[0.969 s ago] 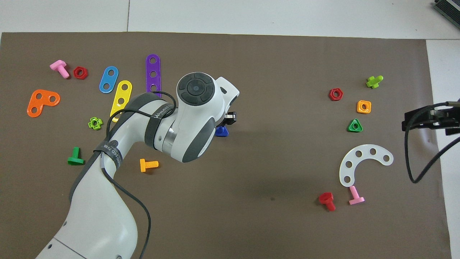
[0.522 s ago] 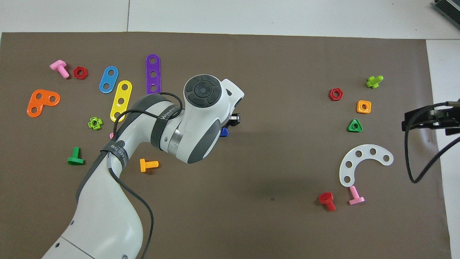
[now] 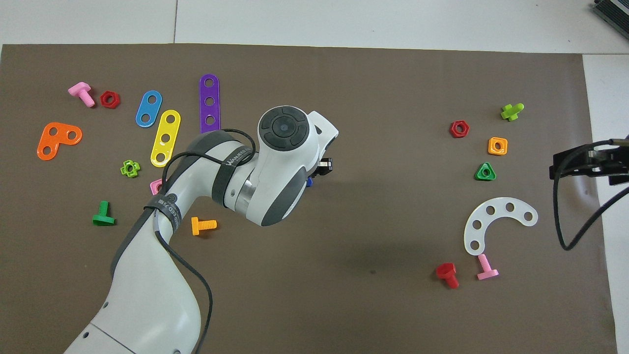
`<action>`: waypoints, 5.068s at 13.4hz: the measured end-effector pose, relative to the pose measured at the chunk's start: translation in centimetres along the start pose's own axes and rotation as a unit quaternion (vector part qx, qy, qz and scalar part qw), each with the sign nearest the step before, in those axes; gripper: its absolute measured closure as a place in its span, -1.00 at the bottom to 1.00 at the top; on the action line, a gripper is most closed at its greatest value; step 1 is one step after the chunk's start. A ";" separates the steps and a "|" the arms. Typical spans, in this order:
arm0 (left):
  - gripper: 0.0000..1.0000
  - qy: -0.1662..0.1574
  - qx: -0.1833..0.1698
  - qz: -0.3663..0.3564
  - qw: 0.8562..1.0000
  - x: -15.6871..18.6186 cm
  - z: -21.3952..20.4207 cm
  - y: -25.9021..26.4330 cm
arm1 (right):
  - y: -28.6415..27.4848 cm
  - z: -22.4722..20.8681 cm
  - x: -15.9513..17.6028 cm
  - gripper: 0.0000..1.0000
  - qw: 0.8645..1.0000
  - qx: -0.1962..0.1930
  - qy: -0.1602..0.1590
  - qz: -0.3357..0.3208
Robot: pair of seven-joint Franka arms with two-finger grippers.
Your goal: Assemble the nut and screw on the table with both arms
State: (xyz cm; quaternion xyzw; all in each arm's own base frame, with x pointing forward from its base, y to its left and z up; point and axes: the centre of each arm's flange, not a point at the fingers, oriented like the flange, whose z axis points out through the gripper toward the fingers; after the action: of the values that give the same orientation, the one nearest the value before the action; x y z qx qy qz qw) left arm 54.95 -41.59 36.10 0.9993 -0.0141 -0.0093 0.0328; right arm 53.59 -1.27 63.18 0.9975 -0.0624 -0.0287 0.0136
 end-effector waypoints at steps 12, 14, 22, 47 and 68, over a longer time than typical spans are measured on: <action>0.07 0.008 -0.003 0.001 1.000 0.1 1.1 0.1 | 0.0 0.0 0.0 -1.00 1.000 0.000 0.000 0.000; 0.07 0.010 0.000 0.004 1.000 0.0 1.1 0.2 | 0.0 0.0 0.0 -1.00 1.000 0.000 0.000 0.000; 0.07 0.001 0.007 -0.003 1.000 -0.2 0.9 0.2 | 0.0 0.0 0.0 -1.00 1.000 0.000 0.000 0.000; 0.07 0.000 0.008 -0.014 1.000 0.0 0.9 0.2 | 0.1 0.1 0.0 -1.00 1.000 0.000 -0.002 0.001; 0.07 -0.005 0.007 -0.028 1.000 -1.0 3.6 -0.2 | 0.2 0.3 0.0 -1.00 1.000 0.000 -0.003 0.002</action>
State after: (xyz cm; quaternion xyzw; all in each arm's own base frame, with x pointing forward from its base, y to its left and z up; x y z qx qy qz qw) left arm 53.94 -41.56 32.55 0.9995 0.0138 -0.0154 0.0251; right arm 53.57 -1.52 62.91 0.9973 -0.0647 -0.0317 0.0136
